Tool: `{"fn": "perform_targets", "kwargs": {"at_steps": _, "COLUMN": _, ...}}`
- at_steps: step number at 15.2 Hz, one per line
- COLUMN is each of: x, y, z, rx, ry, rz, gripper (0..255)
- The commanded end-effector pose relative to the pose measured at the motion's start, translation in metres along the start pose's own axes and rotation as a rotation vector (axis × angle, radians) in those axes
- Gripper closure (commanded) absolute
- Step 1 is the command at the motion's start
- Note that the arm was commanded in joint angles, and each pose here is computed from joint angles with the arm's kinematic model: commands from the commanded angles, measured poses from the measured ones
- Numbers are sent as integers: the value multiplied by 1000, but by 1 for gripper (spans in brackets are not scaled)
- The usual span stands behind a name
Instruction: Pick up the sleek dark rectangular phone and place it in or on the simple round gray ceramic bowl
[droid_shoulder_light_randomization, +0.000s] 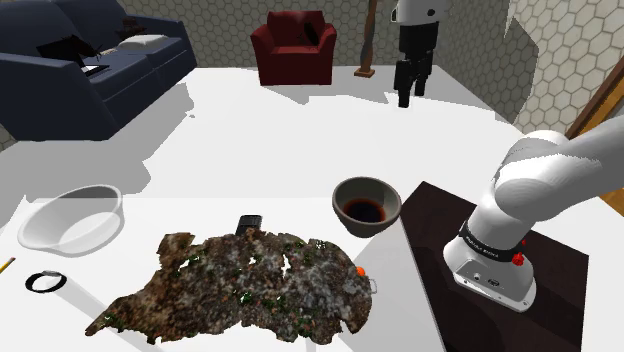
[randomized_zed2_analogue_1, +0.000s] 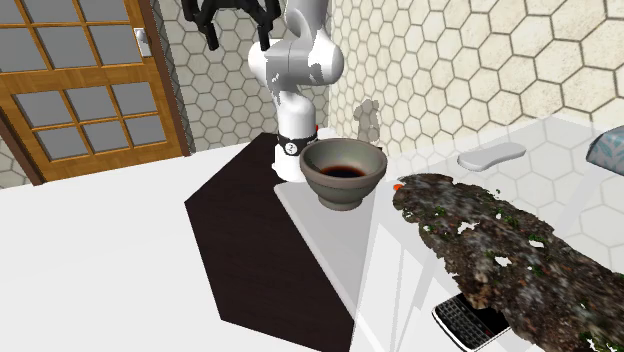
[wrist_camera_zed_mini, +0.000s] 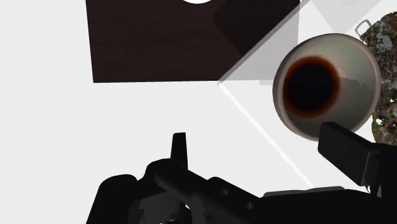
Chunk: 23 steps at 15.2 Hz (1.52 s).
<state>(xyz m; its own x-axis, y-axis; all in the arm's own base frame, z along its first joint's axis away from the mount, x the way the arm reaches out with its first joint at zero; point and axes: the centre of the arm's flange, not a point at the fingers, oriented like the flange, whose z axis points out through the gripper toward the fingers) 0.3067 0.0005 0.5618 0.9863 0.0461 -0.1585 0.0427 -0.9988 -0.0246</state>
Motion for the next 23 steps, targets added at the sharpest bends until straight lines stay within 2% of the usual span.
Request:
{"fn": "perform_targets", "kwargs": {"at_steps": 1, "x": 0, "y": 0, "z": 0, "rx": 0, "ry": 0, "rz": 0, "gripper": 0}}
{"fn": "perform_targets", "kwargs": {"at_steps": 12, "x": 31, "y": -126, "z": 63, "rx": -2, "ry": 48, "rz": 197, "gripper": 0}}
{"fn": "perform_targets", "kwargs": {"at_steps": 23, "x": 89, "y": -243, "z": 124, "rx": -4, "ry": 95, "rz": 394, "gripper": 0}}
